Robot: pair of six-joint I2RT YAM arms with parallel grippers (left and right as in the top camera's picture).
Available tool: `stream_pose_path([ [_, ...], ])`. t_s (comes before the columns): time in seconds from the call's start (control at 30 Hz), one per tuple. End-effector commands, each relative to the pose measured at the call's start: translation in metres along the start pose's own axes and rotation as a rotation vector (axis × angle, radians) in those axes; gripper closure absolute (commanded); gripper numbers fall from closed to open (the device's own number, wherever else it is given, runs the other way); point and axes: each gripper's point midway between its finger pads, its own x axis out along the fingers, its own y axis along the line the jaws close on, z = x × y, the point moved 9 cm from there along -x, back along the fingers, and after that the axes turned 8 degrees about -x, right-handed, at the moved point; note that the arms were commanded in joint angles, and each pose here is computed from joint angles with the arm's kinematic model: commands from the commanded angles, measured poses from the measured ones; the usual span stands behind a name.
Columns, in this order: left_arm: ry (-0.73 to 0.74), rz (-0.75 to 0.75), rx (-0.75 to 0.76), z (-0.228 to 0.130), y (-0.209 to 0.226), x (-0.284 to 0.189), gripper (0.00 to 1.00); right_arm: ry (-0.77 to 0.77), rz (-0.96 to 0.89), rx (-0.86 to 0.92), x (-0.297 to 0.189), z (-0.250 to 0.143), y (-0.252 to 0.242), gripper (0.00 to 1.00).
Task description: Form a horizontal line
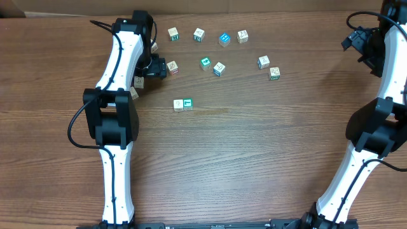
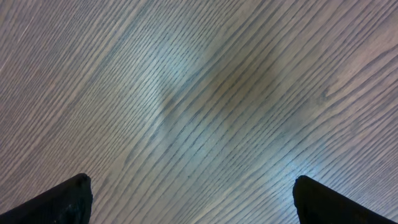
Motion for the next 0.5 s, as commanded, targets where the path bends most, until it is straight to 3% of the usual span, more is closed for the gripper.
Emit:
stream_pose_path([
  [0.0,0.029,-0.003,0.026,-0.001,-0.0018,0.0118,0.07,-0.015,0.003,0.0,-0.007,0.0005,-0.0024,0.0],
  [0.47,0.047,-0.012,0.03,-0.0039,-0.0047,0.0139,0.27,-0.015,0.003,0.0,-0.007,0.0005,-0.0024,0.0],
])
